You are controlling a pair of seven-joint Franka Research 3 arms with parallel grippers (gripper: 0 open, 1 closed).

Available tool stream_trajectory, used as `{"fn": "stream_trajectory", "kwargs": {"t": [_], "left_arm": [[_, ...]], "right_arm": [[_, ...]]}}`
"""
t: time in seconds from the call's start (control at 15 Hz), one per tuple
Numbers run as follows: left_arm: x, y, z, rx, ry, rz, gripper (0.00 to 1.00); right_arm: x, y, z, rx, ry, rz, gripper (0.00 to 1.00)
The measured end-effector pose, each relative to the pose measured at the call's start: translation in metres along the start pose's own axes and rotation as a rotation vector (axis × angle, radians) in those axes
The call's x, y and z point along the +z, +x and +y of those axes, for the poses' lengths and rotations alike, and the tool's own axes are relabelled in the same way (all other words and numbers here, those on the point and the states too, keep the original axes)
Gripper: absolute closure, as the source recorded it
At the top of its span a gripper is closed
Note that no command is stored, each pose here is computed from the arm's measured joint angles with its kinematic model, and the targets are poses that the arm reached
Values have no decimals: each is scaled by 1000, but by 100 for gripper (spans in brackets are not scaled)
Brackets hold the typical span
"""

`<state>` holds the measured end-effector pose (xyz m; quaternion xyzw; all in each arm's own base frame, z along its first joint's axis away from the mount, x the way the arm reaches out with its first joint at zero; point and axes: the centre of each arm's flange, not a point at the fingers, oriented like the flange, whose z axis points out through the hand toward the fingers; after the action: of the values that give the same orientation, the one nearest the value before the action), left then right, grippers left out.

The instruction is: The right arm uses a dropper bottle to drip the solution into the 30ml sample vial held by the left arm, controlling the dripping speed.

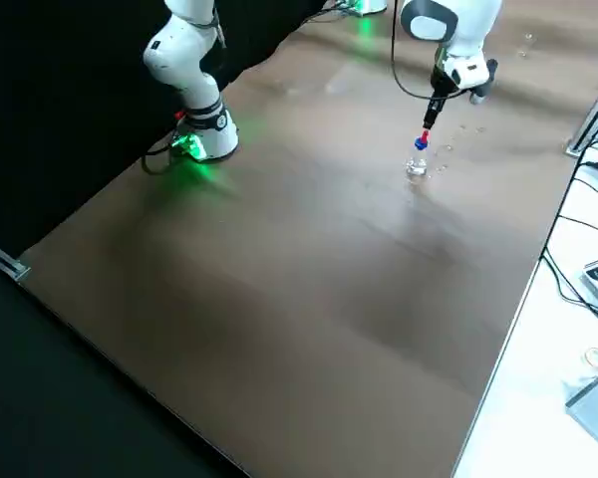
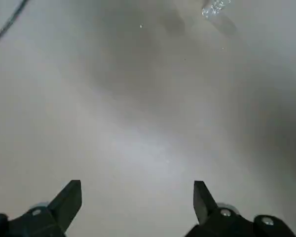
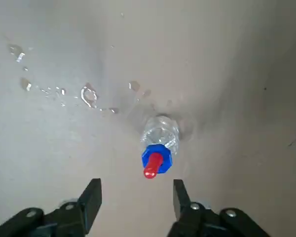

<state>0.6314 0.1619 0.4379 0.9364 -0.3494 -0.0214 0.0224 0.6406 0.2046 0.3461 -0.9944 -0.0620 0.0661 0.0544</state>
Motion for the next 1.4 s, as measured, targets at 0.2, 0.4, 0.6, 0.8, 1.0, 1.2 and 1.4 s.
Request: {"fn": "stream_trajectory", "kwargs": {"t": [0.2,0.4,0.6,0.8,1.0,1.2,1.4], "left_arm": [[23,-13,-26,97,-12,93,0],[59,-33,-57,197,-49,238,0],[106,-32,-68,378,-112,464,0],[154,-3,-55,472,-174,566,0],[202,31,-47,589,-104,654,0],[234,58,-34,626,-83,807,0],[258,78,-17,644,-112,848,0]], "right_arm": [[8,0,4,1,-13,-7,37],[18,2,6,-1,-21,-7,38],[33,6,7,-10,-41,-2,40],[36,7,8,-12,-44,3,44],[37,8,8,-13,-44,12,51],[42,9,8,-12,-44,7,59],[45,9,8,-13,-44,5,62]]}}
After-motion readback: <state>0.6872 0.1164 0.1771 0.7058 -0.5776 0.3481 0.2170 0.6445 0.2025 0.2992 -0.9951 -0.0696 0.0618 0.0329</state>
